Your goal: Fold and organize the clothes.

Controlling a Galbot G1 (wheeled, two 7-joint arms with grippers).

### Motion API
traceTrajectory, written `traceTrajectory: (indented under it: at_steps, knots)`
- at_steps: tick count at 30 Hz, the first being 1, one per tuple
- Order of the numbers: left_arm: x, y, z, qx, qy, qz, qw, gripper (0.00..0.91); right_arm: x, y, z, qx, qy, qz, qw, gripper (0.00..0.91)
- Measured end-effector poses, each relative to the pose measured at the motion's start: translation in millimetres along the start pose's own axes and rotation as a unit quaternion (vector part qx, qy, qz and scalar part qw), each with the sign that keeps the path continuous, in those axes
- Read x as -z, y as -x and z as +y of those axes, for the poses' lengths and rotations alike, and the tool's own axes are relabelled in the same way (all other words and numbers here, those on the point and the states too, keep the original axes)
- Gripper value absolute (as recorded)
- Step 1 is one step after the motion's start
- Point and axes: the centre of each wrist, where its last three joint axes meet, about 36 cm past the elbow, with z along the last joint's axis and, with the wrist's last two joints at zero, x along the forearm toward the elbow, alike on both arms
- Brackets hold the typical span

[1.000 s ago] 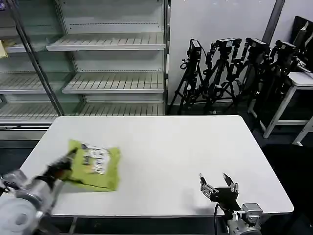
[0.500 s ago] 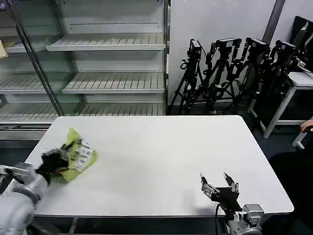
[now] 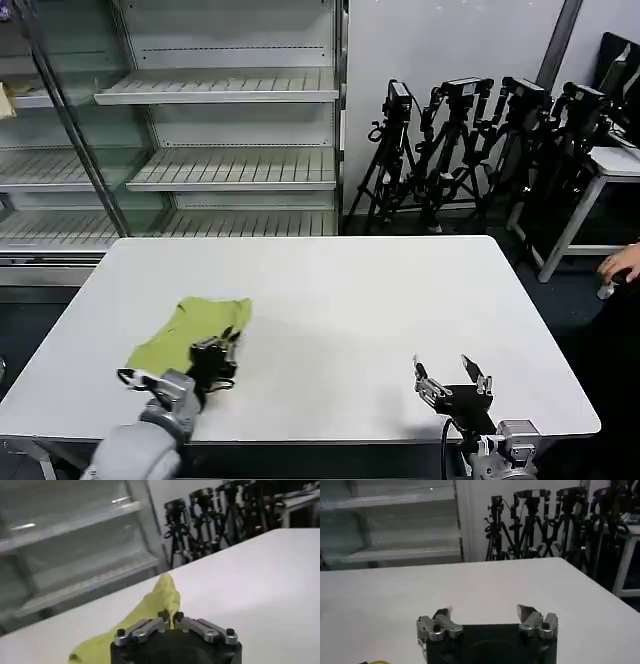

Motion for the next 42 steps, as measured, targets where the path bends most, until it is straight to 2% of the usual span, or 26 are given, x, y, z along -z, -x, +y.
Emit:
traceTrajectory:
  at_steps: [7, 13, 14, 15, 16, 21, 28, 36, 42]
  knots:
    - [3, 35, -41, -0.021, -0.06, 0.015, 0.998, 0.03, -2, 0, 1, -0.005, 0.001, 0.002, 1.0, 0.907]
    - [15, 70, -71, -0.039, -0.115, 0.019, 0.992, 0.03, -2, 0, 1, -0.008, 0.002, 0.001, 1.0, 0.907]
    - [17, 75, -75, -0.042, -0.124, 0.019, 0.991, 0.141, -2, 0, 1, -0.008, 0.002, 0.001, 1.0, 0.907]
    - [20, 81, -80, -0.048, -0.133, 0.019, 0.99, 0.141, -1, 0, 1, -0.008, 0.002, 0.001, 1.0, 0.907]
    - [23, 86, -84, -0.054, -0.142, 0.02, 0.988, 0.907, -1, 0, 1, -0.008, 0.002, 0.001, 1.0, 0.907]
    - [39, 105, -94, -0.074, -0.179, 0.007, 0.981, 0.907, 1, -1, -1, -0.011, -0.001, -0.002, 1.0, 0.907]
    - [48, 112, -96, -0.099, -0.224, -0.021, 0.969, 0.907, 1, -1, -1, -0.01, -0.013, -0.01, 1.0, 0.907]
    - [49, 92, -81, -0.113, -0.277, -0.053, 0.953, 0.907, 0, 1, 1, -0.018, -0.044, -0.05, 0.998, 0.907]
    - [41, 60, -61, -0.083, -0.27, -0.085, 0.955, 0.907, -2, 4, 1, -0.019, -0.055, -0.081, 0.995, 0.907]
